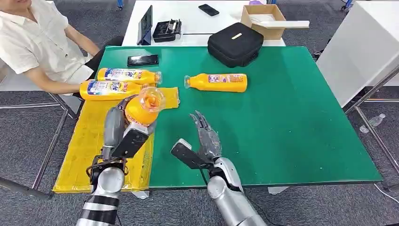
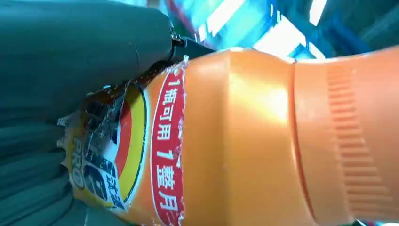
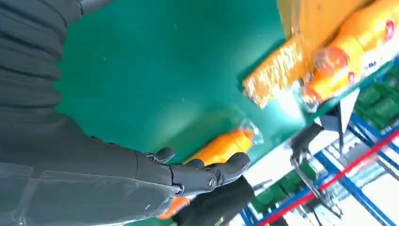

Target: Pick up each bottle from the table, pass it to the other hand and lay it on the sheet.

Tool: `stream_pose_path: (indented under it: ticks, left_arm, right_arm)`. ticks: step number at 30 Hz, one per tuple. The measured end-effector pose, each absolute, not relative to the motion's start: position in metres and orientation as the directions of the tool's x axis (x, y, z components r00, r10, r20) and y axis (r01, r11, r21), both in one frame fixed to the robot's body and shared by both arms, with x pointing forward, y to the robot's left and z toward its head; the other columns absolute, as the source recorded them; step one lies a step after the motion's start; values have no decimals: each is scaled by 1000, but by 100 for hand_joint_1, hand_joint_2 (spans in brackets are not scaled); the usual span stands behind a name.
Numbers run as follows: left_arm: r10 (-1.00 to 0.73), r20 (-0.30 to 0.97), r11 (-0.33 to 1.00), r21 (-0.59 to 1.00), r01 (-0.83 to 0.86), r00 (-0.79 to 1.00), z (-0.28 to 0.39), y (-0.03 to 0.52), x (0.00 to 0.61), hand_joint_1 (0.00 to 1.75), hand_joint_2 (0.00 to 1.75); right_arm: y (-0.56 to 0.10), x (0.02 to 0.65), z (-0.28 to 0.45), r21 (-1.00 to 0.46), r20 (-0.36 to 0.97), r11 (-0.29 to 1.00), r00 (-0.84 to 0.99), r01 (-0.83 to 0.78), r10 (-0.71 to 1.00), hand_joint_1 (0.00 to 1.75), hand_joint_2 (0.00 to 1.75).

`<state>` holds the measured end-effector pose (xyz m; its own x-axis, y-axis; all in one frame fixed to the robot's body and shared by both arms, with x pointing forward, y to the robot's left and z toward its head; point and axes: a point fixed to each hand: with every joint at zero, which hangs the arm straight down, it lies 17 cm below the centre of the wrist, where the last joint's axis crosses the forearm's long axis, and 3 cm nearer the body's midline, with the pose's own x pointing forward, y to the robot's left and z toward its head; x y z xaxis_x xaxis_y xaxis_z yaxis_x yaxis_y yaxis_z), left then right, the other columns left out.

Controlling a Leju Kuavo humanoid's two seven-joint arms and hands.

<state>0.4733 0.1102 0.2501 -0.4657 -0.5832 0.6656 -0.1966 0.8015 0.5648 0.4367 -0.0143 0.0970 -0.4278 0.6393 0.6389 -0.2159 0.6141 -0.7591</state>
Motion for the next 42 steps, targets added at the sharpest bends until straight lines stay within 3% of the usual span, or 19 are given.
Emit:
stream_pose_path:
  ticks: [3, 12, 16, 26, 27, 28, 31, 32, 33, 38, 39, 42]
  left_arm:
    - [-792, 448, 595, 722, -354, -416, 254, 122, 481, 175, 175]
    - [-900, 294, 411, 819, -400, -323, 236, 154, 497, 175, 175]
    - [-955, 114, 225, 879, -420, -272, 212, 172, 505, 175, 175]
    - [-961, 77, 159, 941, -299, -267, 137, 201, 509, 175, 175]
    - [-960, 76, 155, 947, -283, -269, 132, 201, 509, 162, 175]
    - [-959, 74, 151, 951, -271, -274, 127, 201, 509, 175, 175]
    - [-955, 45, 116, 966, -230, -294, 108, 199, 509, 175, 175]
    - [-953, 40, 110, 969, -219, -302, 103, 198, 509, 154, 175]
    - [-950, 46, 112, 973, -201, -308, 96, 198, 508, 21, 175]
    - [-934, 83, 126, 986, -105, -346, 62, 189, 505, 21, 175]
    - [-933, 84, 125, 988, -95, -351, 60, 188, 505, 7, 175]
    - [-928, 88, 121, 990, -71, -361, 53, 184, 506, 3, 175]
  right_arm:
    - [-21, 440, 122, -761, 609, 638, -469, -117, 640, 0, 175]
    - [-55, 409, 199, -592, 640, 804, -570, 62, 515, 0, 175]
    - [-59, 394, 218, -464, 710, 886, -605, -18, 360, 0, 175]
    - [-65, 380, 222, -404, 737, 913, -611, -55, 289, 0, 175]
    - [-65, 379, 222, -400, 738, 915, -612, -57, 284, 0, 175]
    - [-65, 379, 221, -396, 739, 916, -613, -58, 281, 0, 175]
    - [-66, 377, 222, -388, 738, 920, -618, -61, 270, 0, 175]
    - [-66, 377, 222, -388, 739, 920, -618, -63, 270, 0, 175]
    - [-66, 377, 221, -389, 739, 919, -617, -64, 269, 0, 175]
    - [-68, 378, 217, -401, 738, 913, -616, -72, 275, 0, 175]
    - [-68, 379, 217, -402, 738, 913, -616, -73, 276, 0, 175]
    - [-68, 379, 215, -405, 738, 911, -615, -75, 277, 0, 175]
